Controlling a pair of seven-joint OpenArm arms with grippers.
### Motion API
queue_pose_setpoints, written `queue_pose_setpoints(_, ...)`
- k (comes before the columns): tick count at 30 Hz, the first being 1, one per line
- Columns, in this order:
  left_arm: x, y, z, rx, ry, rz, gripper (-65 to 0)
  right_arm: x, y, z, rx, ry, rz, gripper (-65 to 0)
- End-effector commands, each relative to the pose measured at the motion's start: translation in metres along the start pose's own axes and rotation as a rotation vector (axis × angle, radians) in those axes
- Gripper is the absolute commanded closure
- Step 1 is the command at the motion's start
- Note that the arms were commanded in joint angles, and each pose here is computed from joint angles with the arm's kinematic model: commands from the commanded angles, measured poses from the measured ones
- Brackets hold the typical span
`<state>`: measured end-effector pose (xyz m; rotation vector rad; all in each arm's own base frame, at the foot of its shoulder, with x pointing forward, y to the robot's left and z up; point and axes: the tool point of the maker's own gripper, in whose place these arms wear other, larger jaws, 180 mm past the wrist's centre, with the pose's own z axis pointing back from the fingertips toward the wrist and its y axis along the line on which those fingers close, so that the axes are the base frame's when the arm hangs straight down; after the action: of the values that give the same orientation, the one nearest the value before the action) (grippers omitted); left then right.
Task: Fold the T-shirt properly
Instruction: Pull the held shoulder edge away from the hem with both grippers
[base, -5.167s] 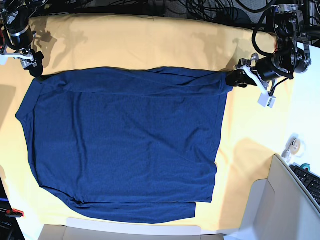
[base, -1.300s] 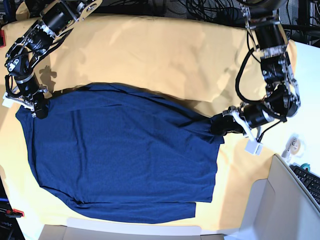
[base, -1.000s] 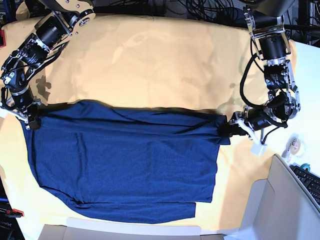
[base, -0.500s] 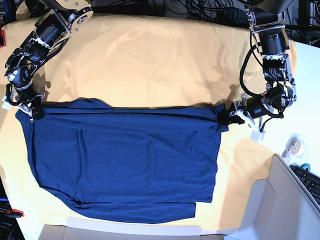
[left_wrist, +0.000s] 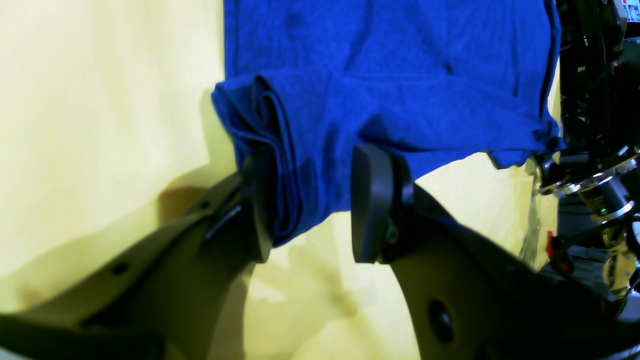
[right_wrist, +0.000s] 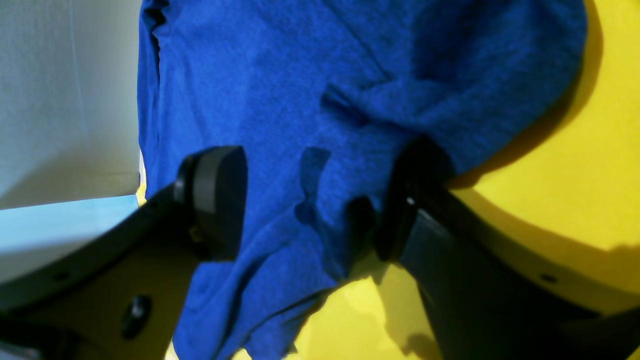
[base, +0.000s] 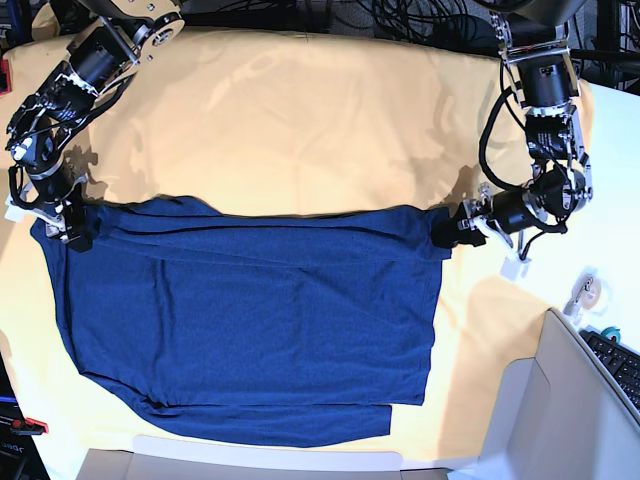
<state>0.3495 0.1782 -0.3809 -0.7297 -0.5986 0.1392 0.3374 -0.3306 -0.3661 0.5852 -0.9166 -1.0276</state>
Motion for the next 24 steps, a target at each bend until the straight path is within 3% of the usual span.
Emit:
queue_pose_setpoints(1,0.019,-0.004,0.012,-0.004,-0.042,-0.042,-22.8,0.021,0.008,0.009,0.017,-0.050,0.034,-37.9)
queue_pose_setpoints(7,0.016,-0.016,0.023,0.000,-0.027,-0.111,-22.8,0.023,0.011,0.029,0.080,-0.071,-0.007,-37.9)
queue_pose_setpoints(10,0.015,-0.017,0.024,0.001,-0.022,-0.120,-22.8,0.021,-0.001,0.033,0.045,-0.071,-0.082,-38.0)
queue_pose_setpoints(15,0.003,-0.012,0.024,0.007,-0.002,-0.105,-22.8,0.022,-0.018,0.031,-0.003,-0.108,-0.126,-38.2)
queue_pose_setpoints(24,0.003,-0.012,0.024,0.008,-0.001,-0.104,-22.8,0.020,-0.041,0.008,-0.074,-0.131,-0.282,-38.2)
